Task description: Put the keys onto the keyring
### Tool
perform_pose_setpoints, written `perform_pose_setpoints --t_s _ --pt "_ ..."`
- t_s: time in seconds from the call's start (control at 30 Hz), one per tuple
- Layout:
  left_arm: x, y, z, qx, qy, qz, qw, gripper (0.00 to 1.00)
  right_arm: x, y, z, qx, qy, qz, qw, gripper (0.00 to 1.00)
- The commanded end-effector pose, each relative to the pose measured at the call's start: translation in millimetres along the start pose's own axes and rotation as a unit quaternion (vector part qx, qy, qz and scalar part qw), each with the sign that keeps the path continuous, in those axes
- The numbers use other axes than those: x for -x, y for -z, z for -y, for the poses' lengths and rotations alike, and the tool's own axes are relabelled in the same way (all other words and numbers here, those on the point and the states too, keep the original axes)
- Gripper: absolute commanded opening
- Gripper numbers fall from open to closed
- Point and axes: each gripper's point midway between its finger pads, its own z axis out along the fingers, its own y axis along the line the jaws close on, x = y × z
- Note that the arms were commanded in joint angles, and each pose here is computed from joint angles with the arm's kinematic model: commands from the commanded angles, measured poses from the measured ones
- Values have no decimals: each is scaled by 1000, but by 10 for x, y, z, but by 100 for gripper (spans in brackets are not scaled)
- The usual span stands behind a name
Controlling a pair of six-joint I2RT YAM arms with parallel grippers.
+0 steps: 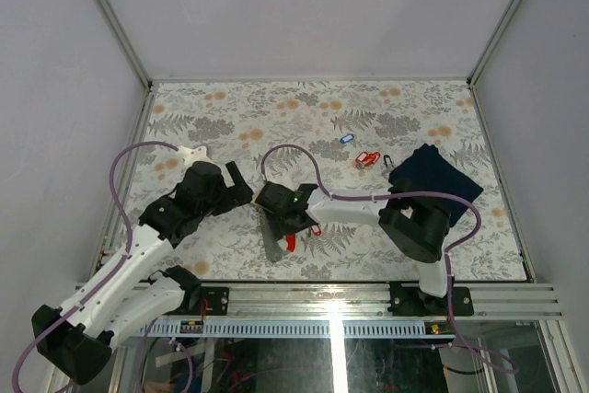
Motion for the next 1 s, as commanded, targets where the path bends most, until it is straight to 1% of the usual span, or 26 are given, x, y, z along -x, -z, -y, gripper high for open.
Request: perform_pose_setpoints --t_s 0.0,0.07,0.23,0.33,0.4,0.6,0.7,0.83,0.97 --pt "125 62 1 3 -1 22 1000 96 -5 -78 -13 -22 0 2 1000 65" --pt "118 59 -5 4 -2 22 1000 96 -51 -98 18 -27 0 -2 1000 61" --pt "120 58 -8 5 0 22 1000 96 -196 -100 62 -21 -2 -14 1000 40" --pt "116 58 2 3 2 21 1000 96 -323 -82 162 -27 -2 -23 999 32" --pt "97 52 2 2 5 18 1000 96 -458 -59 274 -34 -4 -31 999 29" --pt "-27 -21 71 -21 10 -5 1000 96 -684 109 569 -60 -13 -33 998 27" --pt "-111 -82 109 -31 3 -25 999 95 -744 176 633 -57 -12 -30 998 26" --pt "-231 -173 196 -54 -9 -54 997 92 -770 244 608 -28 3 -24 999 29" --pt "-360 -265 213 -65 -25 -75 995 90 -616 435 422 42 9 17 999 35"
